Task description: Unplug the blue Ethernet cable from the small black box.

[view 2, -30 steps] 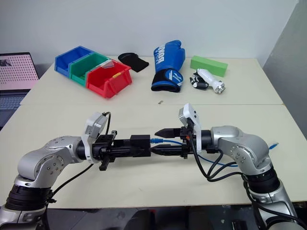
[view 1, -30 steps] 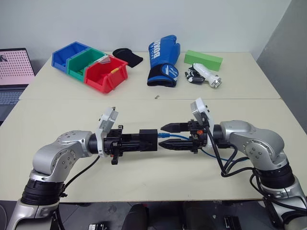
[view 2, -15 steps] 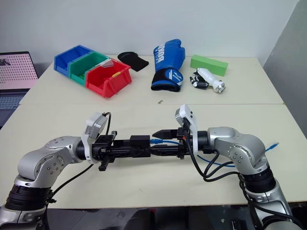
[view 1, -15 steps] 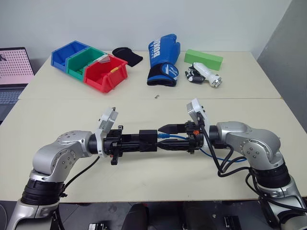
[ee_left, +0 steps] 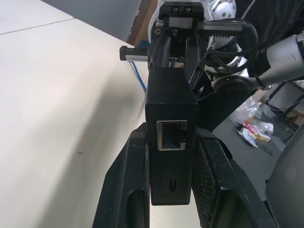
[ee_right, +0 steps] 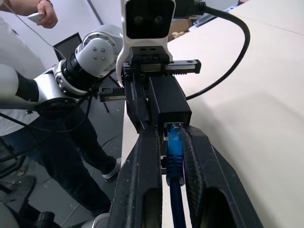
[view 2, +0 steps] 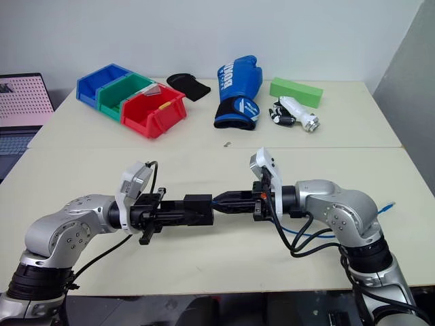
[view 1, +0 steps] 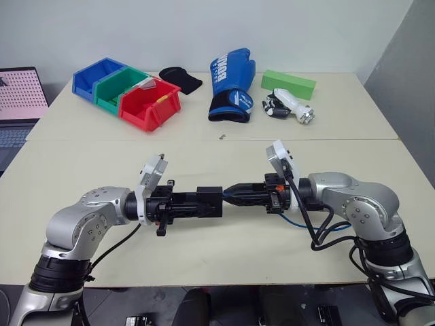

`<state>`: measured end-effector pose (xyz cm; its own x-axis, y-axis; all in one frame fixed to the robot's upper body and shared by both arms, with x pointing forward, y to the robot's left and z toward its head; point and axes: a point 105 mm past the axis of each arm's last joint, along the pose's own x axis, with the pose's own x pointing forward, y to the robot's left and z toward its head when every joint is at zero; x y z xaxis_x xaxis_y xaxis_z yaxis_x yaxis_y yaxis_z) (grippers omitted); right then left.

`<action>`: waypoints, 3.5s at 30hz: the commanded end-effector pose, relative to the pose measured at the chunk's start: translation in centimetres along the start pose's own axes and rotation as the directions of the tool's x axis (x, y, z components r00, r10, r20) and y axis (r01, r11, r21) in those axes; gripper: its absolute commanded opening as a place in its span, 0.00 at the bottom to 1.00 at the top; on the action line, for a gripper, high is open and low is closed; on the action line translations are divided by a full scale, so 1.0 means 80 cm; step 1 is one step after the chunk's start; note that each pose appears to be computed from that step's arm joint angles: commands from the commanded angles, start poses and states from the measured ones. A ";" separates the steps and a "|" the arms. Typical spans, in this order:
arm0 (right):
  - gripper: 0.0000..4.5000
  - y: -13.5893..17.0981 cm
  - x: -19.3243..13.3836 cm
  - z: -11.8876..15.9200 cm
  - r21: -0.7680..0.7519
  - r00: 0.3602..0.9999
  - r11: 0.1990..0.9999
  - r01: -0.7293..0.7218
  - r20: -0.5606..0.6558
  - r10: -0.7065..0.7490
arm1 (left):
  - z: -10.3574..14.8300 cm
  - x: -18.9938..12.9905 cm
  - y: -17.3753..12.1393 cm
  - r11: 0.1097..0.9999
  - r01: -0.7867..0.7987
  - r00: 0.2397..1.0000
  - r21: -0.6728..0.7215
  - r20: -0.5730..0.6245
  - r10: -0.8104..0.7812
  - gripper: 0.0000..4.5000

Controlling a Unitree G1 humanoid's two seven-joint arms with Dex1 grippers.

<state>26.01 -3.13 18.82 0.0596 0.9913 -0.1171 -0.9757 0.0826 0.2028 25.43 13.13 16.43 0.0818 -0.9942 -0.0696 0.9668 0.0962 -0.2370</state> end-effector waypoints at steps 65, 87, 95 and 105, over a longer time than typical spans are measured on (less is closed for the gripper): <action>0.86 -0.040 0.005 0.048 -0.555 0.985 0.825 0.105 -0.058 -0.164 | -0.042 -0.189 0.158 0.045 -0.997 0.063 0.056 0.402 0.913 0.18; 0.86 -0.065 -0.022 0.013 -0.491 0.950 0.838 0.239 -0.060 -0.306 | -0.092 -0.207 0.107 0.123 -0.992 0.124 0.019 0.112 0.986 0.86; 0.86 -0.089 -0.083 0.003 -0.446 0.890 0.813 0.375 -0.072 -0.450 | -0.054 -0.194 0.058 0.375 -0.912 0.383 0.164 0.015 0.924 0.86; 0.86 -0.106 -0.156 -0.003 -0.452 0.813 0.783 0.428 -0.186 -0.551 | -0.009 -0.207 0.028 0.537 -0.796 0.534 0.278 -0.095 0.840 0.86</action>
<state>33.70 -15.22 17.33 0.5427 0.7431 -0.3915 -0.8386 0.4534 -0.3018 26.28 29.65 14.84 0.8402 -0.4258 -0.3358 0.4983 0.8505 0.1684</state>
